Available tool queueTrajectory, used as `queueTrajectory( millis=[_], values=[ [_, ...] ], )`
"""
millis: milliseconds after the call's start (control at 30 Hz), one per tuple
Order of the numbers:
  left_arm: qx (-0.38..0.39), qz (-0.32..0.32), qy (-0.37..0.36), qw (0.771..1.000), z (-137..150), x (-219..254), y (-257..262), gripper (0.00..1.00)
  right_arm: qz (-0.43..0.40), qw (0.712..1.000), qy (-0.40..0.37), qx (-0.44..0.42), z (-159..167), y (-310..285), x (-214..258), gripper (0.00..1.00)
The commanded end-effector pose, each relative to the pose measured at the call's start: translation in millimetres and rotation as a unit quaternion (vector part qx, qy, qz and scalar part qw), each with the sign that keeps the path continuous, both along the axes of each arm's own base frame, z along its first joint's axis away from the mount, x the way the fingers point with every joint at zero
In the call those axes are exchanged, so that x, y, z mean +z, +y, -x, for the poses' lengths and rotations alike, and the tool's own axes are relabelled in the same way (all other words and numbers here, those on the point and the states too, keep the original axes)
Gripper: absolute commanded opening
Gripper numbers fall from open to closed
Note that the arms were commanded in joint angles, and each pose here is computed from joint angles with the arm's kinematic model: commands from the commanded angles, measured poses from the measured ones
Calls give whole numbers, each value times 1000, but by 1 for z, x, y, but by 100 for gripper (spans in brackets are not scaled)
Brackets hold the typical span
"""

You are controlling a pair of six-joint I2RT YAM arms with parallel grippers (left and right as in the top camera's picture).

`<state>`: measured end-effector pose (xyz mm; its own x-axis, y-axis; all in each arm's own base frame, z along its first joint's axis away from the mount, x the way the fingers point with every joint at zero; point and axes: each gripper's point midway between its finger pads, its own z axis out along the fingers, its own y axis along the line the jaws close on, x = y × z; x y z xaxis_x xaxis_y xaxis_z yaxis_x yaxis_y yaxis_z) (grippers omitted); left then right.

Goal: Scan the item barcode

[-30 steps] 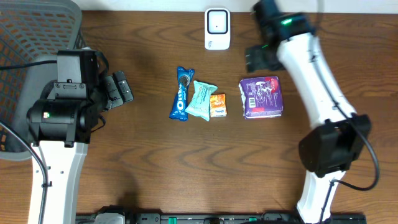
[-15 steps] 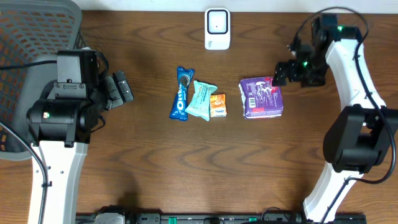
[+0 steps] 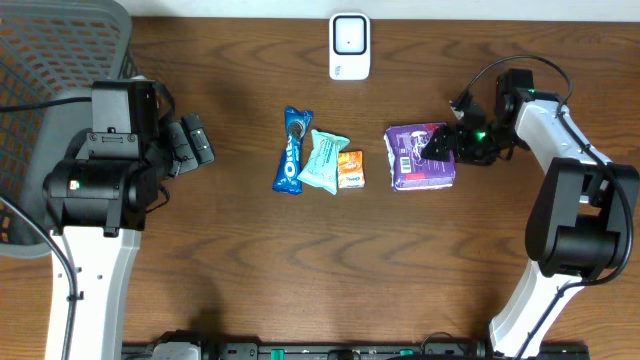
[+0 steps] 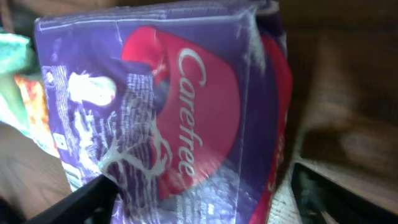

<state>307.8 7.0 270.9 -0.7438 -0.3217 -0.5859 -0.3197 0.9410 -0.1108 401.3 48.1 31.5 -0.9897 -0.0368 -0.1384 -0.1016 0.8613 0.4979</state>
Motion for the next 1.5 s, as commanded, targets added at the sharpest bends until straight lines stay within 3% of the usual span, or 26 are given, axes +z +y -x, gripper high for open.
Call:
queueTrajectory(
  millis=[0, 67, 167, 333, 467, 667, 900, 1000, 1100, 1200, 1367, 1467],
  values=[
    [-1, -8, -1, 1000, -1, 3, 3, 98, -23, 999, -2, -27, -7, 3, 6, 72],
    [-1, -8, -1, 1000, -1, 3, 3, 98, -15, 999, -3, -52, -13, -2, 4, 72],
    [-1, -8, -1, 1000, -1, 2, 3, 98, 9, 996, -3, -91, -22, -15, 0, 63],
    [-1, -8, -1, 1000, -1, 3, 3, 98, 23, 994, -3, -103, -22, -27, -2, 61],
    [-1, -7, -1, 1000, -1, 3, 3, 98, 36, 993, -2, -109, -22, -34, -4, 46],
    [-1, -7, -1, 1000, -1, 3, 3, 98, 97, 985, -2, -146, -25, -80, -2, 46],
    [-1, -7, -1, 1000, -1, 3, 3, 98, 122, 984, -35, -123, -39, -113, 44, 49],
    [-1, -8, -1, 1000, -1, 3, 3, 98, 147, 981, -49, -119, -46, -121, 66, 45],
    [-1, -8, -1, 1000, -1, 3, 3, 98, 144, 981, -54, -119, -49, -119, 83, 50],
    [-1, -8, -1, 1000, -1, 3, 3, 98, 130, 981, -14, -144, -36, -114, 83, 56],
    [-1, -8, -1, 1000, -1, 3, 3, 98, 34, 990, 60, -121, -2, -75, 72, 58],
    [-1, -8, -1, 1000, -1, 3, 3, 98, 19, 987, 98, -129, 15, -68, 50, 58]
  ],
)
